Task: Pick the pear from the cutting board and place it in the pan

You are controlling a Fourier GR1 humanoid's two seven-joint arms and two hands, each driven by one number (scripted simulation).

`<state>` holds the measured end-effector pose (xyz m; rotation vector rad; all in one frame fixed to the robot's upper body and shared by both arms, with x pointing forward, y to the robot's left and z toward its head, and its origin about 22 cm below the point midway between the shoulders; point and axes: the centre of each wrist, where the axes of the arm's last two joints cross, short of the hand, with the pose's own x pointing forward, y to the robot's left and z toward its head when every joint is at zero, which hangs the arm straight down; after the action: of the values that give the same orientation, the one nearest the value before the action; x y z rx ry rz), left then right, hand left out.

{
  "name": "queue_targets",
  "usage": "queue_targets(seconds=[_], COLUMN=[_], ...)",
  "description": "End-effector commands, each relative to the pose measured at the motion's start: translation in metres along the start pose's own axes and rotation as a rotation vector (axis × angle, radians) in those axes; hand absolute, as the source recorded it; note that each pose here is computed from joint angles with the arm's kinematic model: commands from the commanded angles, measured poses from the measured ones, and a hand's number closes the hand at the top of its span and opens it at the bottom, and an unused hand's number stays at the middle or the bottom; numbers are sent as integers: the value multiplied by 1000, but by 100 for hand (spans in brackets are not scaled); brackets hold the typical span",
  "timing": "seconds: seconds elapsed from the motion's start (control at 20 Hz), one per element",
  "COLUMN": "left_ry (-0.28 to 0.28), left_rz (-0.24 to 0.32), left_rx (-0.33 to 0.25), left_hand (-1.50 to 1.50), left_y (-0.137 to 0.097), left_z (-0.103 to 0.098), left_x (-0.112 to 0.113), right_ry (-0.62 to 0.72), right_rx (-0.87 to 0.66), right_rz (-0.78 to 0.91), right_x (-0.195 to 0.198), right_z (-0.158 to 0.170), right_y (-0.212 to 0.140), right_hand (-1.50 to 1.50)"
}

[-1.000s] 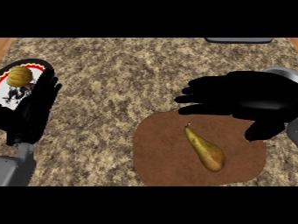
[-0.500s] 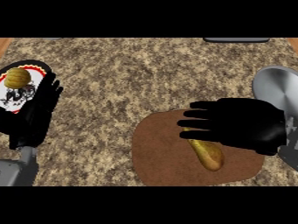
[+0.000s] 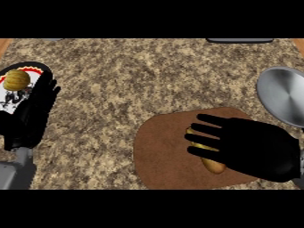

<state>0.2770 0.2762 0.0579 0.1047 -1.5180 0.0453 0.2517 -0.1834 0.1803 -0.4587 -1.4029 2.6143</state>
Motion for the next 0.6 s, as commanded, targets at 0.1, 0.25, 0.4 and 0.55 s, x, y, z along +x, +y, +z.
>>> queue_targets(seconds=[0.1,0.25,0.4,0.55], left_ry=[-12,1,-10,5], left_rz=[7,-3,-2,-11], left_rx=[-4,3,8,8], left_hand=[0,0,0,0], left_y=[14,-1,-7,-12], left_z=[-11,-6,-8,-12], left_x=[16,8,15,9], right_ry=[-5,-14,34,71], right_rx=[-50,-23,3,25], right_rz=[-7,-3,7,33], right_x=[29,20,50,48], right_z=[-15,-17,-10,-48], right_y=[16,15,17,13], right_hand=[-150,-150,-150,-150])
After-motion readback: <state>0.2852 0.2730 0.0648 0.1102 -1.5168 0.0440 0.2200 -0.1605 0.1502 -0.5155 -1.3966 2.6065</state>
